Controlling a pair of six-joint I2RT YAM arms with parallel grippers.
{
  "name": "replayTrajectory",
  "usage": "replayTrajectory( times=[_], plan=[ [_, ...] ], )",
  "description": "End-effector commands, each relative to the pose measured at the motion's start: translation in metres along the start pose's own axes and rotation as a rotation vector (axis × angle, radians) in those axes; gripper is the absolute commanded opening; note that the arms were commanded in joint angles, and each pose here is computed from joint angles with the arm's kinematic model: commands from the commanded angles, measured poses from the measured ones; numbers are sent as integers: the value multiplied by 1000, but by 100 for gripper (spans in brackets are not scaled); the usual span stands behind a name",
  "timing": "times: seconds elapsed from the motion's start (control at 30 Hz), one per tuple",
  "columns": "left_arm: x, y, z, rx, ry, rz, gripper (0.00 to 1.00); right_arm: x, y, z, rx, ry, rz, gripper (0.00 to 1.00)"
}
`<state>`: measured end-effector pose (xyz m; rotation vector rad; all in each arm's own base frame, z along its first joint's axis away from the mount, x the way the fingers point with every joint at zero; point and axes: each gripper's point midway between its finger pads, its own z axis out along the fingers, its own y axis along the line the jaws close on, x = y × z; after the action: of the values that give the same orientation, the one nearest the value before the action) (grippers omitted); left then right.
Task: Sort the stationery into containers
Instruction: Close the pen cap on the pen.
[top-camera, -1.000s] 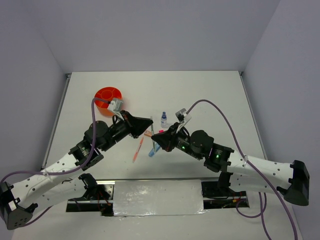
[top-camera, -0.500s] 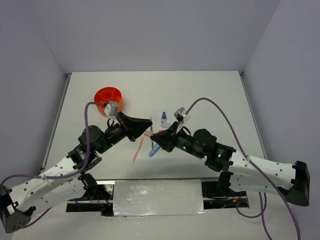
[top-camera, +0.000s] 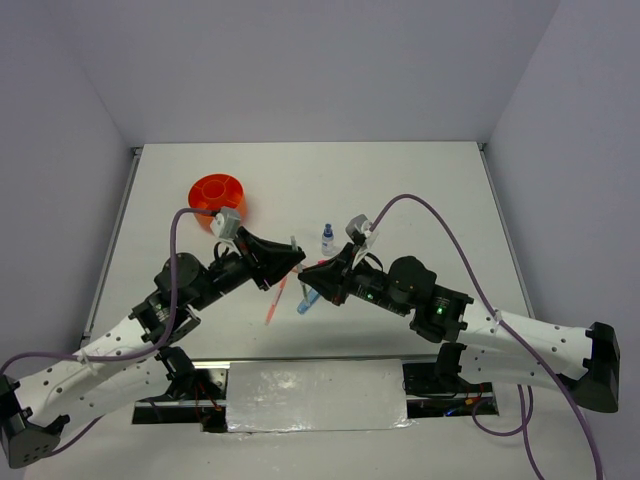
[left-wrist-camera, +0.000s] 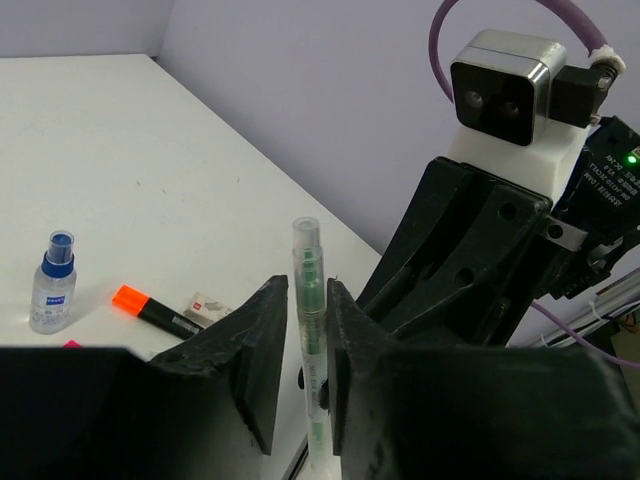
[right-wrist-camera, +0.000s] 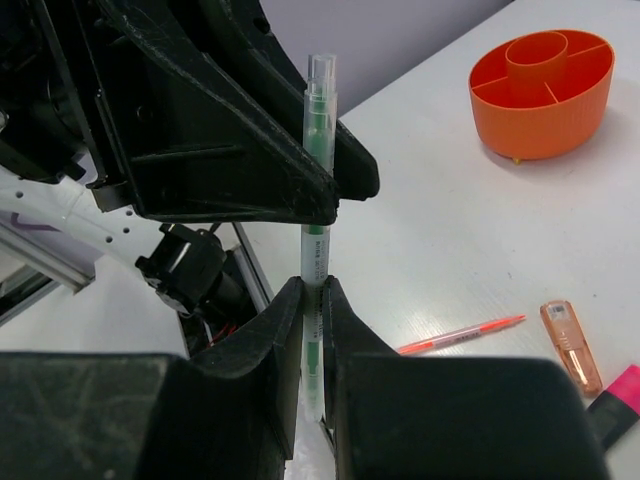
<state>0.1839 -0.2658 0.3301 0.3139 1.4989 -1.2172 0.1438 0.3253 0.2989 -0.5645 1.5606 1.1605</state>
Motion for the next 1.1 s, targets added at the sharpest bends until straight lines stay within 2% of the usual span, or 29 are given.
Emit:
replayTrajectory(
  times=[0.0, 0.13, 0.3, 0.37, 0.4, 0.47, 0.5, 0.53, 0.6, 0.63, 0.83, 1.07],
  plan=[
    [3, 2, -2, -14, 29, 26, 32, -69, 33, -7, -110, -195, -2, 0],
    [2, 0, -5, -3, 19, 25, 24, -66, 33, -6, -114, -190, 6, 0],
    [11, 1, -3, 4, 48, 23, 35, -68, 28, -5, -80, -201, 13, 0],
    [13, -2, -2, 25, 59, 26, 25, -71, 29, -3, -79, -201, 12, 0],
    [14, -2, -2, 29, 61, 26, 13, -71, 29, -3, -78, -197, 9, 0],
    [13, -3, -2, 33, 60, 29, 0, -71, 32, -3, -94, -192, 3, 0],
    [12, -4, -2, 34, 61, 31, 0, -73, 34, -3, -102, -198, -1, 2],
    [10, -5, -3, 40, 55, 34, 0, -70, 35, -3, -114, -190, -4, 18],
    [6, -13, -5, 73, 47, 43, 0, -69, 38, -4, -133, -184, -16, 33],
    [5, -15, -6, 84, 43, 45, 0, -67, 39, -3, -140, -177, -20, 36],
    [-3, -29, -11, 135, 35, 63, 0, -61, 37, 1, -132, -149, -34, 49],
    [-11, -36, -11, 156, 24, 59, 0, -41, 36, 12, -147, -77, -62, 51]
  ],
)
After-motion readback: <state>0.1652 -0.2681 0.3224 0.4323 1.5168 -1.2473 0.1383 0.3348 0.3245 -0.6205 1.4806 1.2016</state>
